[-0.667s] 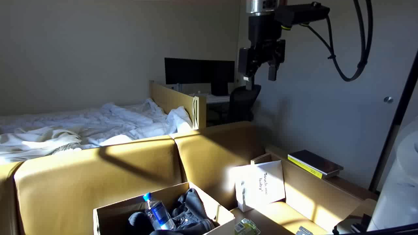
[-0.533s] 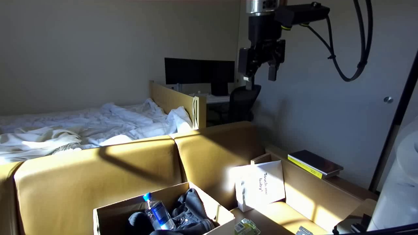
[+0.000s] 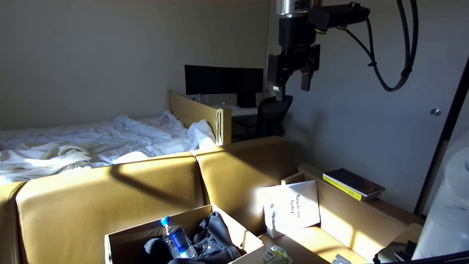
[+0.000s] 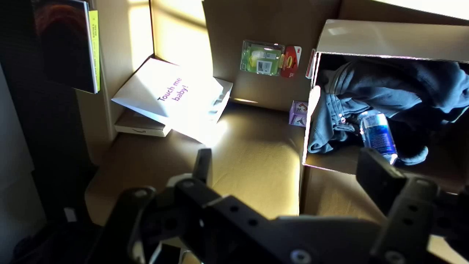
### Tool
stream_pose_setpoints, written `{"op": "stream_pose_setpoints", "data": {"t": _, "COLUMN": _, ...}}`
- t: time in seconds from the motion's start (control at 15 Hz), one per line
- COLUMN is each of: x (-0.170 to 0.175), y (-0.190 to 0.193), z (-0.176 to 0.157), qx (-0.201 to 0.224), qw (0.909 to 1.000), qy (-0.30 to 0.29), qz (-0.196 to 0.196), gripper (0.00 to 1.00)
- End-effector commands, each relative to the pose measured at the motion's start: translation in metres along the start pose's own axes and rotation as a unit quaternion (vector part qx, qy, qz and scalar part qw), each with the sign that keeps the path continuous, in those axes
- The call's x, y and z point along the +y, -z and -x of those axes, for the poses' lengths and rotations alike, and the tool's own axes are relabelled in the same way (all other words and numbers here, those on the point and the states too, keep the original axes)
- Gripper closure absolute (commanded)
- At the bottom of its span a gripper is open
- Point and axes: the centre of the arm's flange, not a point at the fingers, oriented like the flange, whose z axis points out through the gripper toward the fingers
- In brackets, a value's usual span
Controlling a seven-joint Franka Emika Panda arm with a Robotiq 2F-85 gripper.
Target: Pick up the white book from the sofa and put it in the box
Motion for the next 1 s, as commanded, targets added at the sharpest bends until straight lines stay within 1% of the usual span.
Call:
{"op": "stream_pose_setpoints", "data": {"t": 0.0, "x": -0.009, "y": -0.004, "z": -0.004, "qx": 0.024, "qw": 0.9971, "qy": -0.069, "qz": 0.021, "gripper": 0.0}}
{"op": "stream_pose_setpoints", "data": {"t": 0.07, "x": -0.015, "y": -0.022, "z": -0.01, "qx": 0.022, "qw": 0.995, "qy": -0.091, "qz": 0.035, "gripper": 0.0}}
{"op": "stream_pose_setpoints", "data": {"t": 0.13, "x": -0.018, "y": -0.045, "z": -0.015, "qx": 0.008, "qw": 0.9931, "qy": -0.101, "qz": 0.06, "gripper": 0.0}}
{"op": "stream_pose_setpoints", "data": {"t": 0.2, "x": -0.014, "y": -0.063, "z": -0.02, "qx": -0.01, "qw": 0.9912, "qy": -0.104, "qz": 0.081, "gripper": 0.0}}
{"op": "stream_pose_setpoints", "data": {"t": 0.27, "x": -0.005, "y": -0.077, "z": -0.026, "qx": -0.018, "qw": 0.9883, "qy": -0.115, "qz": 0.098, "gripper": 0.0}}
{"op": "stream_pose_setpoints", "data": {"t": 0.33, "x": 0.005, "y": -0.09, "z": -0.032, "qx": -0.036, "qw": 0.9859, "qy": -0.12, "qz": 0.111, "gripper": 0.0}}
{"op": "stream_pose_setpoints", "data": {"t": 0.47, "x": 0.042, "y": -0.119, "z": -0.049, "qx": -0.071, "qw": 0.9817, "qy": -0.131, "qz": 0.119, "gripper": 0.0}}
{"op": "stream_pose_setpoints", "data": {"t": 0.6, "x": 0.09, "y": -0.146, "z": -0.06, "qx": -0.107, "qw": 0.9757, "qy": -0.144, "qz": 0.126, "gripper": 0.0}}
{"op": "stream_pose_setpoints", "data": {"t": 0.8, "x": 0.171, "y": -0.181, "z": -0.071, "qx": -0.168, "qw": 0.9618, "qy": -0.161, "qz": 0.145, "gripper": 0.0}}
{"op": "stream_pose_setpoints", "data": {"t": 0.87, "x": 0.185, "y": -0.197, "z": -0.073, "qx": -0.183, "qw": 0.9584, "qy": -0.158, "qz": 0.152, "gripper": 0.0}}
{"op": "stream_pose_setpoints", "data": {"t": 0.93, "x": 0.199, "y": -0.21, "z": -0.077, "qx": -0.187, "qw": 0.951, "qy": -0.175, "qz": 0.173, "gripper": 0.0}}
